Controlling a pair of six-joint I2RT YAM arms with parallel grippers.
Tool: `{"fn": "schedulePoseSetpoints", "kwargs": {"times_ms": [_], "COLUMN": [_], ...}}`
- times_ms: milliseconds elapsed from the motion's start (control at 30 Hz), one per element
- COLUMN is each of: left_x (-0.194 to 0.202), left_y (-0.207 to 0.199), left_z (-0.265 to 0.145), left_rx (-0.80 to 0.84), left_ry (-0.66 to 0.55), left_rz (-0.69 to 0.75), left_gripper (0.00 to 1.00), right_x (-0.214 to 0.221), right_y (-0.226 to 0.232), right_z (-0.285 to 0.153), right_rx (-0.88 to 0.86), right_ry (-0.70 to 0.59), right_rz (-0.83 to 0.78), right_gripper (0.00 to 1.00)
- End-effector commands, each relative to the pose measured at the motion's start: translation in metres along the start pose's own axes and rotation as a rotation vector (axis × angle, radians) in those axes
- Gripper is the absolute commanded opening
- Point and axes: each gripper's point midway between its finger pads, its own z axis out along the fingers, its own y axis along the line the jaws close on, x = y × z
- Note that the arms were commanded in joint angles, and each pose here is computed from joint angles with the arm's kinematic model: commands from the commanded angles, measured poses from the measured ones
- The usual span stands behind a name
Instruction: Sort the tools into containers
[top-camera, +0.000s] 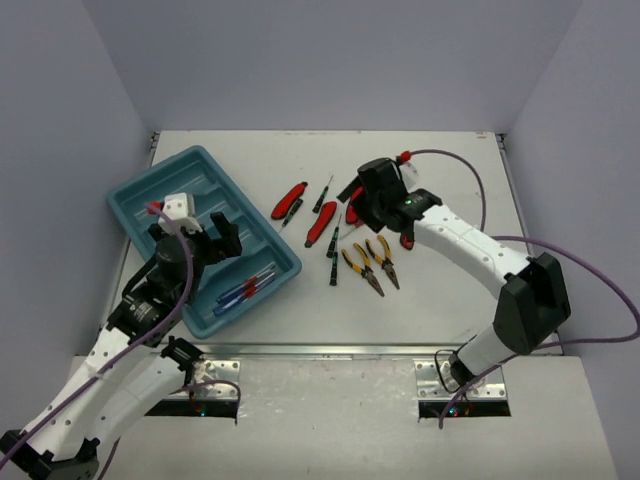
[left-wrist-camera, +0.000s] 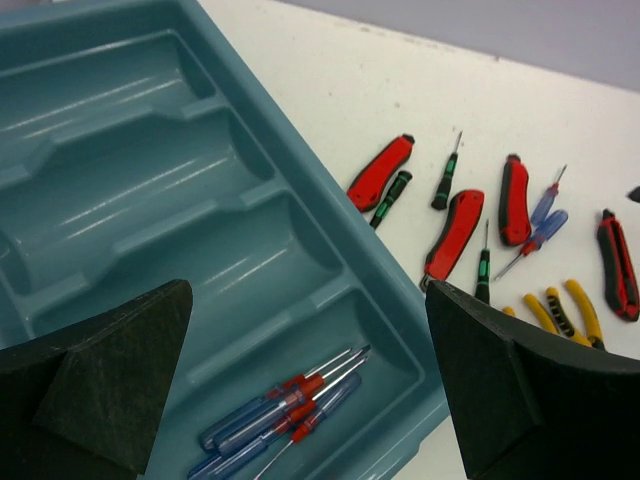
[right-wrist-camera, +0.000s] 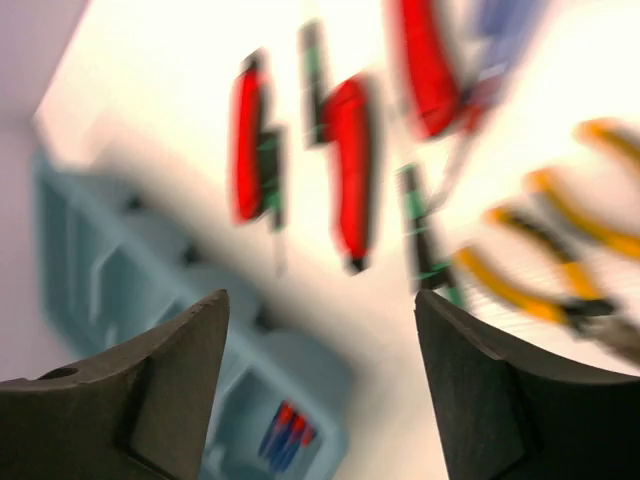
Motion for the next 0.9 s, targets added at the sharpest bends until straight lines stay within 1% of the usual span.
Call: {"fn": "schedulePoseSetpoints", "kwargs": {"times_ms": [0, 33, 100, 233, 300, 333, 367, 400, 433, 567, 733, 867], "left_x": [-0.008, -0.007, -0.007, -0.008, -0.009, -0.009, -0.01, -0.01, -0.01, -0.01, -0.01, -0.01], "left_y": [-0.014, -0.014, -0.014, -0.012, -0.011, -0.011, -0.011, -0.01, -0.011, -0.012, -0.012, -0.012], "left_z": [0.001, 0.001, 0.001, 0.0, 0.0, -0.001, -0.001, -0.001, -0.001, -0.001, -0.001, -0.001], "left_rx": [0.067, 0.068, 0.069, 0.062, 0.061, 0.062, 0.061, 0.059, 0.06, 0.065, 0.069, 0.07], "left_ry": [-0.006, -0.005, -0.004, -0.011, -0.016, -0.018, -0.02, -0.022, -0.022, -0.019, -0.021, -0.019], "left_rz": [0.003, 0.004, 0.008, 0.008, 0.007, 0.007, 0.007, 0.007, 0.006, 0.009, 0.01, 0.012], "left_gripper": [1.0, 1.0, 1.0, 1.0, 1.0, 1.0, 1.0, 1.0, 1.0, 1.0, 1.0, 1.0], "right_x": [-0.043, -0.054, -0.07, -0.08, -0.085, -0.085, -0.091, -0.085, -0.085, -0.084, -0.077, -0.066], "right_y": [-0.088, -0.105, -0.124, -0.146, -0.155, -0.153, -0.148, -0.154, -0.152, -0.143, -0.126, -0.124], "right_z": [0.013, 0.016, 0.03, 0.056, 0.073, 0.08, 0.084, 0.093, 0.098, 0.116, 0.127, 0.134], "right_rx": [0.302, 0.372, 0.476, 0.594, 0.643, 0.642, 0.639, 0.661, 0.659, 0.639, 0.573, 0.57], "right_ry": [-0.084, -0.092, -0.091, -0.026, -0.004, 0.0, -0.002, 0.017, 0.025, 0.046, 0.053, 0.068], "right_rz": [-0.025, -0.011, 0.016, 0.046, 0.057, 0.058, 0.061, 0.052, 0.053, 0.063, 0.057, 0.055], "right_gripper": [0.72, 0.71, 0.71, 0.69, 0.66, 0.65, 0.61, 0.57, 0.56, 0.56, 0.56, 0.56]}}
